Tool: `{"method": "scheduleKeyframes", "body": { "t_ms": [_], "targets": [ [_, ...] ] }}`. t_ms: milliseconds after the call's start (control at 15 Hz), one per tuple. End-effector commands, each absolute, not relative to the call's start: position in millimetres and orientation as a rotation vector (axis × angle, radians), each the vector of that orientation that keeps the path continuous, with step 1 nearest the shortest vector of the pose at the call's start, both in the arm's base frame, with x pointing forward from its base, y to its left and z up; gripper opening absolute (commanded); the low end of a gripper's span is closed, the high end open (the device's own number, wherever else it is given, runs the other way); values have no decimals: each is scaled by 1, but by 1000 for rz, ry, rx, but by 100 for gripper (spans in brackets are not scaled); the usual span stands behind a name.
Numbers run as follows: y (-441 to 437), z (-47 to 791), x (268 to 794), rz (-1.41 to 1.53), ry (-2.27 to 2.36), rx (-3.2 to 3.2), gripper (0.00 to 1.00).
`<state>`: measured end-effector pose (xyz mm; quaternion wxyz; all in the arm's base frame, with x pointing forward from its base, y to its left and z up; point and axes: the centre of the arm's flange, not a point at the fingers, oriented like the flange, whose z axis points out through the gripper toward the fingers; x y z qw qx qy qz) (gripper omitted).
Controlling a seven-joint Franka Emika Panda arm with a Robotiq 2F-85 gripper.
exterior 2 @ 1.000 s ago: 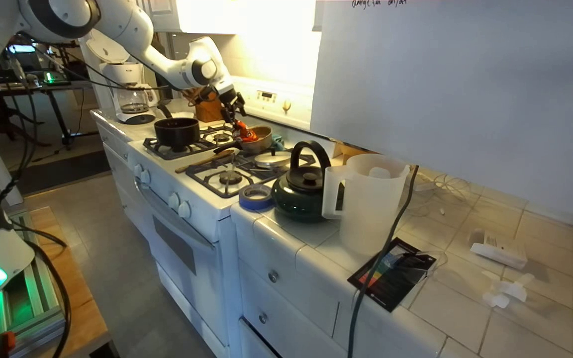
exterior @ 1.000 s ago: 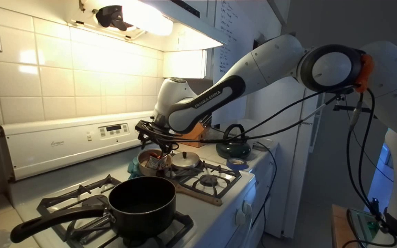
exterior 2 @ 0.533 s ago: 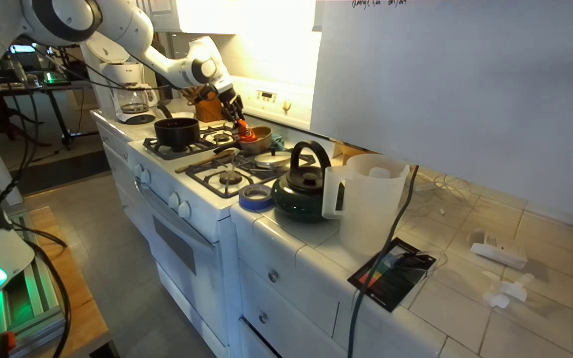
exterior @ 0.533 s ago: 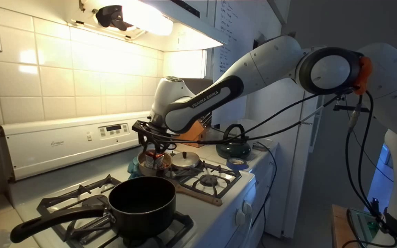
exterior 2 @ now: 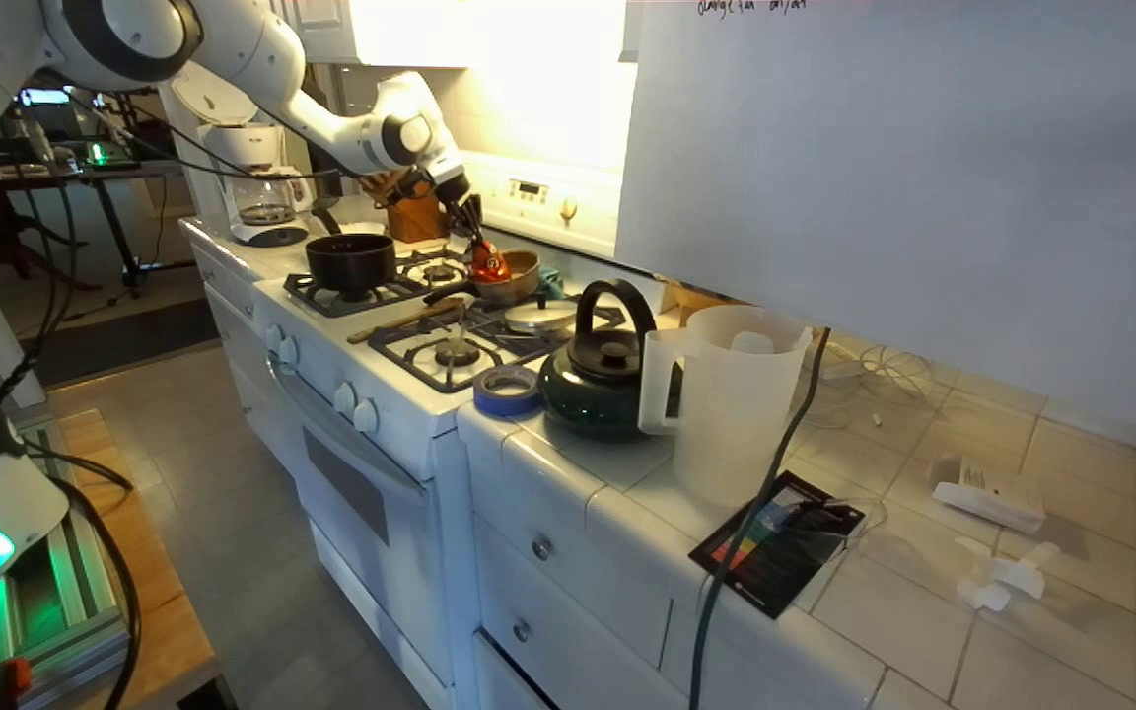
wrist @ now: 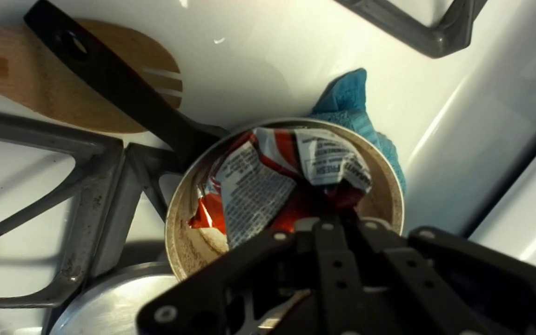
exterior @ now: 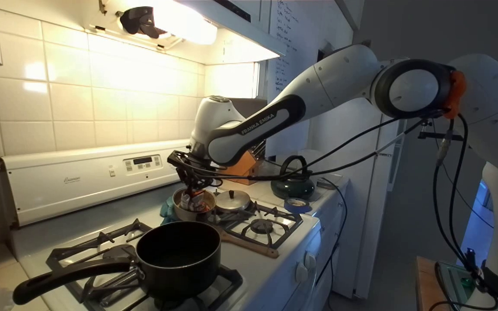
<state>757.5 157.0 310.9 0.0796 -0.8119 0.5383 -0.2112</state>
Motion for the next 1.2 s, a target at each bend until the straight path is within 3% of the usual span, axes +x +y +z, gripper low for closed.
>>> {"method": "scheduleKeyframes", "body": {
  "t_ms": [0,333,933,1133],
  "targets": [
    [148,338,726,-614,1612,-2418,0],
    [125,391,667,-653,1583,-2458,0],
    [10,408,554,-211,1139,-2993,0],
    [-54,398,518,-29,1187,-3066,0]
  ]
}}
